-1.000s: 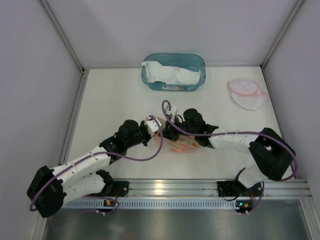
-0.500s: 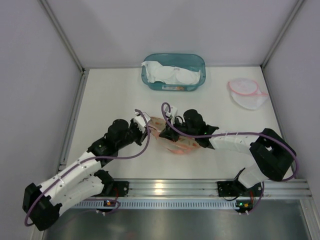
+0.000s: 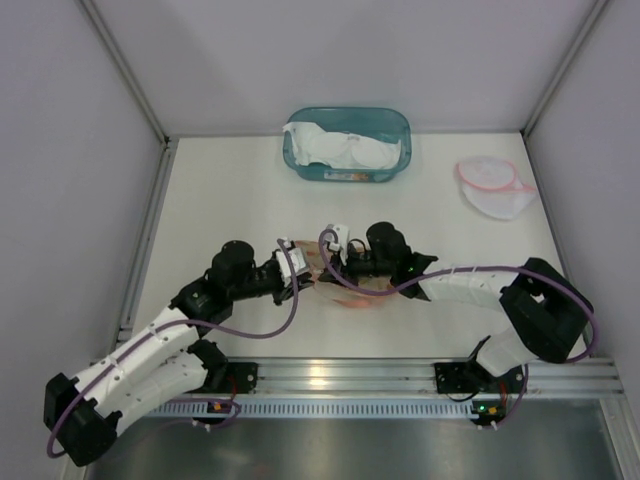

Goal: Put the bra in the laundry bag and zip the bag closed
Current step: Zip the zipper on the laundry bag.

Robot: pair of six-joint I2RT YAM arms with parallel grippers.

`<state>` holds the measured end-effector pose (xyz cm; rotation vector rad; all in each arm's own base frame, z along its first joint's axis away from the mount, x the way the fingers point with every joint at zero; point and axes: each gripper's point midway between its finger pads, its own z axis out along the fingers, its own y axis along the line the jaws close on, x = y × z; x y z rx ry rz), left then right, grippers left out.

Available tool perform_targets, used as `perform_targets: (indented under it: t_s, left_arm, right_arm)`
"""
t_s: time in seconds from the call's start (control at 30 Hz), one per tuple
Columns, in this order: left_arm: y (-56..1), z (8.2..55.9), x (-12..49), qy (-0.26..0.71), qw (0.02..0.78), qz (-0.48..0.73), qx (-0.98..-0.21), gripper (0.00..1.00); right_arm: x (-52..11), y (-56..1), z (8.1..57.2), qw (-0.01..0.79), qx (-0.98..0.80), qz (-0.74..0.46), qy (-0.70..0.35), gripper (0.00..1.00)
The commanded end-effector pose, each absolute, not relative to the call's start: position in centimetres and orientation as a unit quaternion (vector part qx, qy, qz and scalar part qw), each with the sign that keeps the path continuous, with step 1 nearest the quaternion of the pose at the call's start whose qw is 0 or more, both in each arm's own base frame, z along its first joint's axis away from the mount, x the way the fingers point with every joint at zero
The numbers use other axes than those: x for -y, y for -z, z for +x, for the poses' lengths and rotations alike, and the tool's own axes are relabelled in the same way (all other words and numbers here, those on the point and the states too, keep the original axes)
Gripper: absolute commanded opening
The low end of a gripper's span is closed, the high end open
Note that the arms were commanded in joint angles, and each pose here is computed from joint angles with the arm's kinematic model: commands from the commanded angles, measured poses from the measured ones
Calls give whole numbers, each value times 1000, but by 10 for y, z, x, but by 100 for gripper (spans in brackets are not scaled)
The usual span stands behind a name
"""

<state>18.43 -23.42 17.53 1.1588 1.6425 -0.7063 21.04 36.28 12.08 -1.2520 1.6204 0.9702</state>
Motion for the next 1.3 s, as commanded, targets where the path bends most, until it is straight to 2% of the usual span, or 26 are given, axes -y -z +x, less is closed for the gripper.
perform_targets:
  t_s: [0.0, 0.37, 0.5, 0.57, 1.0, 1.27]
  left_arm:
    - [-187, 169, 239, 294, 520, 551, -582, 27]
    - [-188, 174, 257, 301, 526, 609, -513, 27]
    - [-185, 181, 264, 308, 517, 614, -510, 38]
    - [-184, 184, 265, 303, 522, 612, -511, 41]
    - [-205, 187, 261, 286, 562, 603, -488, 41]
    - [-196, 190, 262, 276, 550, 623, -483, 40]
  right_arm:
    - [-368, -144, 194, 450, -573, -551, -407, 0]
    - [-367, -151, 187, 475, -507, -604, -391, 0]
    - [-365, -155, 183, 479, -495, -611, -390, 0]
    - [-363, -156, 181, 478, -492, -613, -391, 0]
    - [-360, -149, 173, 466, -502, -609, -400, 0]
    - [-360, -151, 172, 465, -502, -608, -402, 0]
